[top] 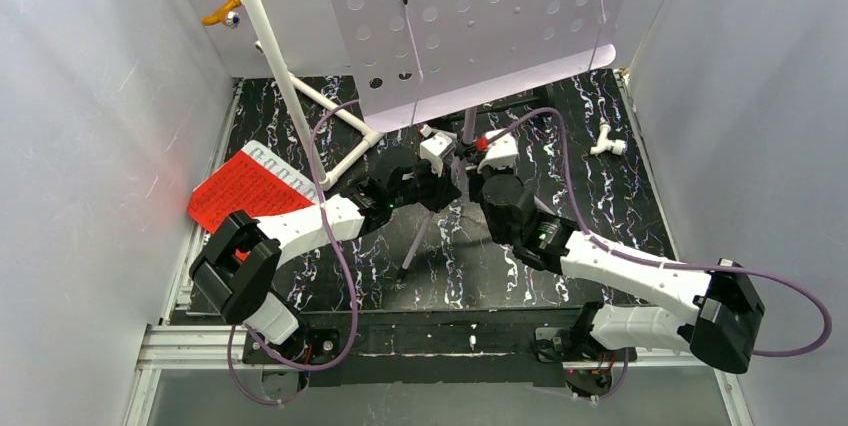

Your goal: Set up the instrument practice props

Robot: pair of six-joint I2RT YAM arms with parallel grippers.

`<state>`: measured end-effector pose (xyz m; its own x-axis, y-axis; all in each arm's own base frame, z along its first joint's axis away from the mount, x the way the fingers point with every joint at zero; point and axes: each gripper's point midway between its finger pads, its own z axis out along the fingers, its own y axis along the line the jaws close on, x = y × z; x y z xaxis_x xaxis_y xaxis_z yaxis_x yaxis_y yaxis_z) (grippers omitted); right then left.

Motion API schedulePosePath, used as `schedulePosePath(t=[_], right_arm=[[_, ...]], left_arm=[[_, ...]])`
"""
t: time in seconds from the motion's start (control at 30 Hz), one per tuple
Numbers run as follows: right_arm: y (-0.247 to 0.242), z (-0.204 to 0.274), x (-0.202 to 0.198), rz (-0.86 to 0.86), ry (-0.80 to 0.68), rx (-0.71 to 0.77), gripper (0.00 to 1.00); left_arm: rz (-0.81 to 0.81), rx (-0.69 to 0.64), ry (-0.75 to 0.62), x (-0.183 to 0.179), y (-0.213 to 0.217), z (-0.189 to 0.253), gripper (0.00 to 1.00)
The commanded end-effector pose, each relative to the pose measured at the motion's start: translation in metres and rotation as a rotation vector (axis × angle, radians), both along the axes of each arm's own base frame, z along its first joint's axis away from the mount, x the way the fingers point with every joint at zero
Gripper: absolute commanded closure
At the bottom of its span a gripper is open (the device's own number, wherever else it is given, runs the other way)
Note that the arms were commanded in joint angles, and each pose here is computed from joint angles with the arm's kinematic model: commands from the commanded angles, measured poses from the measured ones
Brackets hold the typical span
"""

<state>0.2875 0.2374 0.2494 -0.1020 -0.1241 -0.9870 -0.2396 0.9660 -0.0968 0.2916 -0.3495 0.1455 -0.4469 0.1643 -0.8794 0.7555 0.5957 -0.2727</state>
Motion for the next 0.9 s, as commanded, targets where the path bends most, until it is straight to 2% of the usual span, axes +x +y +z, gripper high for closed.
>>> schedulePosePath(t=[0.0, 0.07, 0.13, 0.2, 0.3, 0.37, 0.5, 0.67, 0.87], right_arm=[[-0.017, 0.016, 0.012, -0.126, 0.056, 0.461, 0.99], [-0.019, 0.009, 0.017, -0.098, 0.119, 0.594, 0.99], [-0.011, 0.015, 0.016, 0.001, 0.117, 0.612, 0.99], [-0.005, 0.017, 0.014, 0.066, 0.105, 0.515, 0.91], [0.003, 0.013, 0.007, 0.166, 0.112, 0.342, 0.64], [0.009, 0.01, 0.0, 0.249, 0.092, 0.224, 0.51], [0.003, 0.011, -0.003, 0.27, -0.012, -0.028, 0.39], [0.015, 0.023, -0.002, 0.312, -0.061, -0.184, 0.34], [0.026, 0.028, -0.004, 0.309, -0.097, -0.275, 0.38]], left_arm=[[0.046, 0.163, 0.193, -0.022, 0.028, -0.061, 1.0], [0.044, 0.158, 0.193, -0.022, 0.027, -0.059, 1.0], [0.044, 0.154, 0.189, -0.022, 0.027, -0.057, 1.0], [0.045, 0.154, 0.186, -0.022, 0.027, -0.057, 1.0], [0.045, 0.152, 0.178, -0.022, 0.027, -0.054, 1.0], [0.046, 0.15, 0.177, -0.021, 0.027, -0.053, 1.0], [0.041, 0.145, 0.182, -0.022, 0.026, -0.053, 1.0], [0.048, 0.159, 0.178, -0.021, 0.029, -0.057, 1.0], [0.048, 0.162, 0.179, -0.021, 0.028, -0.058, 1.0]])
